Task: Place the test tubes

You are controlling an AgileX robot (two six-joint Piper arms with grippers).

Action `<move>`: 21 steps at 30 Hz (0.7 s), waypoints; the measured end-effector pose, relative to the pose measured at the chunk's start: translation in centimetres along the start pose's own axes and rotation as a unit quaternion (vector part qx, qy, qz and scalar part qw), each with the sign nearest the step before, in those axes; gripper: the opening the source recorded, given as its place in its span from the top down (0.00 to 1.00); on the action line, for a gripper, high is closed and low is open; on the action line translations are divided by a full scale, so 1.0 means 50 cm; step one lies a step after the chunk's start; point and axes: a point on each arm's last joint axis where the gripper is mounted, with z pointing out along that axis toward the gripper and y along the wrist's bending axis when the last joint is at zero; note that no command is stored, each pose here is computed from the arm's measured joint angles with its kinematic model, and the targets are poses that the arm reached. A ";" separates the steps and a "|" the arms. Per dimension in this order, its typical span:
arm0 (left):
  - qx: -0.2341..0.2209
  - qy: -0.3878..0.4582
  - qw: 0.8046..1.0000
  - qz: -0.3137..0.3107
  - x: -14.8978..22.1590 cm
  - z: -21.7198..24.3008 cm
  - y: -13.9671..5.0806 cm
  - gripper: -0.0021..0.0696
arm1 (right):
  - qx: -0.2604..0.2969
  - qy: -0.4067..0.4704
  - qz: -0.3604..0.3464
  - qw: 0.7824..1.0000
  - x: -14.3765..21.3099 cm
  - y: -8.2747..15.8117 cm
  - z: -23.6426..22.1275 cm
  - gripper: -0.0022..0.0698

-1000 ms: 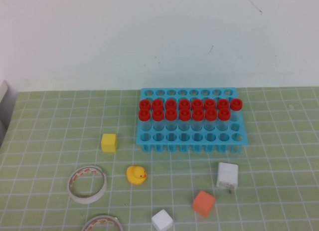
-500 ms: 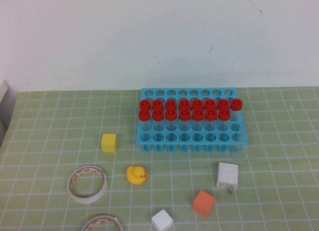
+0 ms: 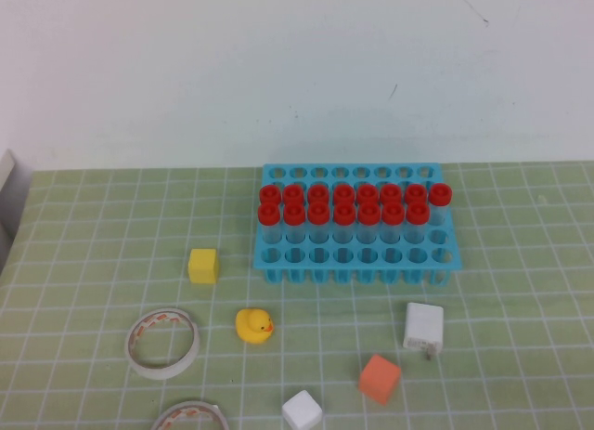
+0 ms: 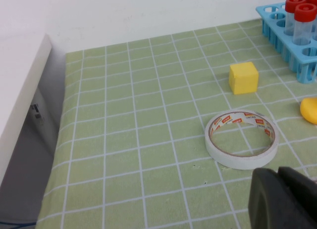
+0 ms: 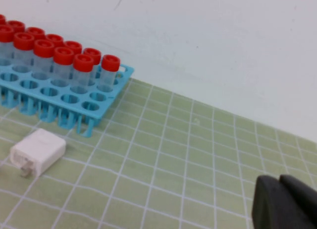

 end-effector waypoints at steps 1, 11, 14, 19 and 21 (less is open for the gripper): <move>0.000 0.000 1.000 0.000 0.000 0.000 0.000 0.97 | 0.004 0.000 0.000 1.000 0.000 -0.001 0.000 0.97; 0.000 0.000 1.000 0.000 0.000 0.000 0.000 0.97 | 0.034 -0.014 0.011 0.999 -0.006 -0.009 0.000 0.97; 0.000 0.000 1.000 0.000 0.000 0.000 0.000 0.97 | 0.036 -0.018 0.014 0.999 -0.007 -0.010 0.000 0.97; 0.000 0.000 1.000 0.000 0.000 0.000 0.000 0.97 | 0.027 0.011 0.053 0.998 0.003 -0.006 0.000 0.97; 0.000 0.000 1.000 0.000 0.000 0.000 0.000 0.97 | 0.017 0.041 0.063 0.997 0.014 -0.001 0.000 0.97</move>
